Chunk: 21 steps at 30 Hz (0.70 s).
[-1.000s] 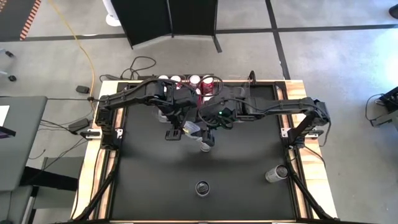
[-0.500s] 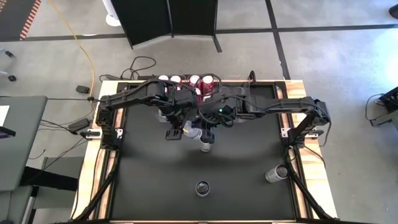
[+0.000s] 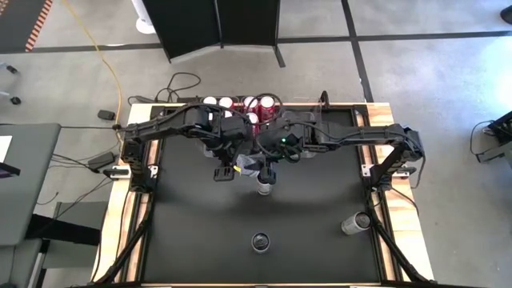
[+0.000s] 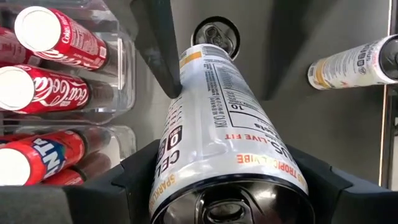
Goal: Sort soda cans
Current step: Put the bottom left white yellow soda can into the right transparent bin
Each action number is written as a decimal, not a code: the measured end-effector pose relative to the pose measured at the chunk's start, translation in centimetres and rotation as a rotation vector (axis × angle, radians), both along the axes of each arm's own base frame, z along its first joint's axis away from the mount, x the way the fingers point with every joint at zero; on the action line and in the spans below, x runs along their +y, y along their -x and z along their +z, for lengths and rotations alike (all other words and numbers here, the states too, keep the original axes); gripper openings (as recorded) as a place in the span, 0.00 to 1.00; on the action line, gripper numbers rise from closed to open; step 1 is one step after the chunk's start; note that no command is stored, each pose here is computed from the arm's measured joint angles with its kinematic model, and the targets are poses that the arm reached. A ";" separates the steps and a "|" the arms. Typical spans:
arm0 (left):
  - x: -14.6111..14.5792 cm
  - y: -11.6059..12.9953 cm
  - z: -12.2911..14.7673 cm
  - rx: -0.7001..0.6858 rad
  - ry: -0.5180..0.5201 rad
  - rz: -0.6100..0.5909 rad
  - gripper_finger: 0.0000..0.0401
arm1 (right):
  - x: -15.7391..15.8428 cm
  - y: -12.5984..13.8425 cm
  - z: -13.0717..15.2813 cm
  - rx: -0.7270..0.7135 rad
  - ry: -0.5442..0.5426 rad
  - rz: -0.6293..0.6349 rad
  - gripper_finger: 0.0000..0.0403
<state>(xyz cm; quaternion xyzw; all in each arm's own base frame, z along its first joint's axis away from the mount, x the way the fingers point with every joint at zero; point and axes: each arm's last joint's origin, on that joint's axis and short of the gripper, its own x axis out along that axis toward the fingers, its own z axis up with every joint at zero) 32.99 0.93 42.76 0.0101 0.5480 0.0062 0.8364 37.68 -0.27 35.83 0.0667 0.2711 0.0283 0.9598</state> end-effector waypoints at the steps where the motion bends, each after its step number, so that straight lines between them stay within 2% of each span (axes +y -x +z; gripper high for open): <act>1: -0.1 0.0 0.0 0.000 -0.006 -0.001 0.64 | 0.1 0.0 0.0 -0.001 0.005 0.006 0.66; 5: -0.4 0.0 0.0 0.002 -0.056 -0.071 0.64 | 0.5 0.0 0.0 -0.006 0.038 0.058 0.85; 8: -1.2 0.2 0.3 -0.008 -0.104 -0.188 0.64 | 0.7 0.0 0.1 -0.013 0.052 0.110 0.91; 12: -2.1 0.3 0.7 -0.050 -0.140 -0.298 0.64 | 0.7 0.0 0.2 -0.031 0.055 0.127 0.91; 15: -2.6 -0.6 1.4 -0.174 -0.180 -0.339 0.64 | 0.5 -0.2 0.0 -0.031 0.049 0.137 0.89; 21: -3.3 -0.2 2.3 -0.233 -0.250 -0.425 0.64 | 0.7 -0.3 0.0 -0.031 -0.045 0.158 0.88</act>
